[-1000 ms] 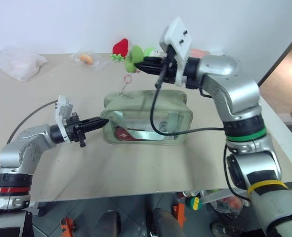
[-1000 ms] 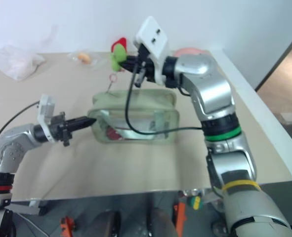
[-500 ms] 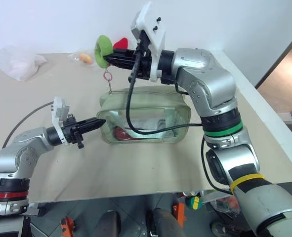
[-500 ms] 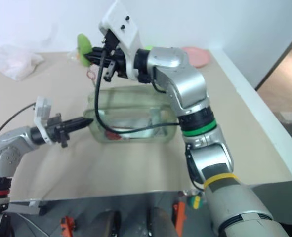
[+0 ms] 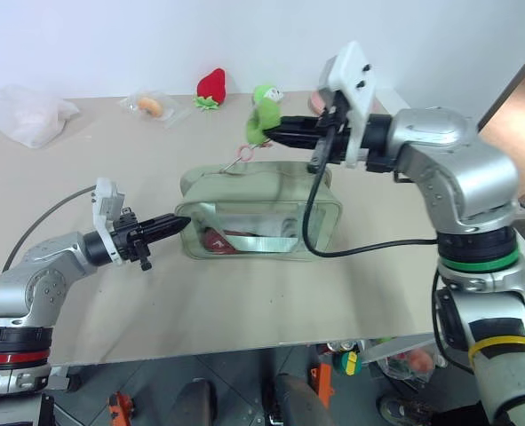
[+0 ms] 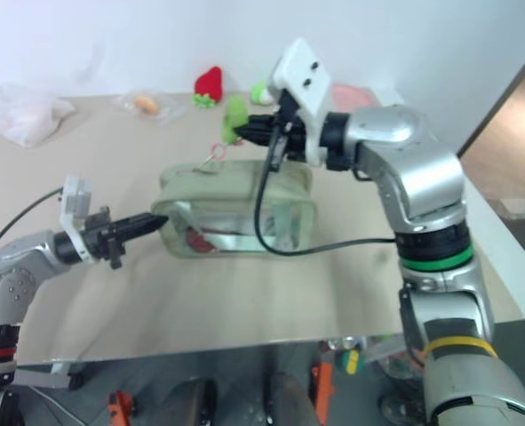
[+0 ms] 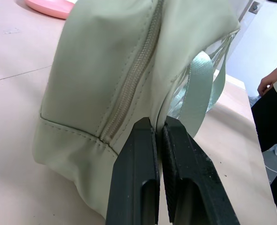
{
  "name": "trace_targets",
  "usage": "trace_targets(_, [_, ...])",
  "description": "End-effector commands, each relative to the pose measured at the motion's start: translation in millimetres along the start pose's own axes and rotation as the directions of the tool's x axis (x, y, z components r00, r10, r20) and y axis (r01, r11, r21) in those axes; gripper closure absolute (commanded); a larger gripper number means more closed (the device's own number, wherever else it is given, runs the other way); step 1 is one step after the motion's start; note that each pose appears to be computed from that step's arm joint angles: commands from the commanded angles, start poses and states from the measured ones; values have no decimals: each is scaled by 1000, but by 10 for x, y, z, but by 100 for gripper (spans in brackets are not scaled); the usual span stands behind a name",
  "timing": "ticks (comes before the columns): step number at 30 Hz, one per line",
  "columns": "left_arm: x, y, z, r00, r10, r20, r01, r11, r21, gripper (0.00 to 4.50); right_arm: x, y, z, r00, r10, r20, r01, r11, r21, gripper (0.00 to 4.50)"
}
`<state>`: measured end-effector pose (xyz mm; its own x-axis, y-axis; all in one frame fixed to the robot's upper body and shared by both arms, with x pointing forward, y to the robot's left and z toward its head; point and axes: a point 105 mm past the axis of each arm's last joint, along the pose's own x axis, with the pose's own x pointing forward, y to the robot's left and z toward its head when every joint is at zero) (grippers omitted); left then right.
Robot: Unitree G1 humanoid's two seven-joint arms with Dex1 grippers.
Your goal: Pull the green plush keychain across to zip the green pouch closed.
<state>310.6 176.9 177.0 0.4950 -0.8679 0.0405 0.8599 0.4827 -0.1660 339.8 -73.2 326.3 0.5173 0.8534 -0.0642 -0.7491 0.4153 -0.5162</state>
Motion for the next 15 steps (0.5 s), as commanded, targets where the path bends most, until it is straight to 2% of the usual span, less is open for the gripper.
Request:
trace_targets(1, [-74,56,-123,999,28,-41,-30,999,-30,450,-153,-138,268,995,-75,59,80,994,-74,436])
trace_targets(5, [-77,73,-137,999,28,-39,-29,999,-31,450,-296,-290,274,990,-137,36,140,984,-108,436])
trace_targets(8, [-82,81,-142,999,32,-36,-33,999,-28,450,-479,-385,168,984,-178,-15,175,977,-122,436])
trace_targets(12, [-121,101,-158,998,48,-34,-49,998,-31,450,-909,-531,-390,942,-263,-210,245,964,-108,436])
trace_targets(15, [-157,104,-162,998,54,-29,-55,998,-38,450,-1254,-660,-870,865,-350,-360,343,936,-85,436])
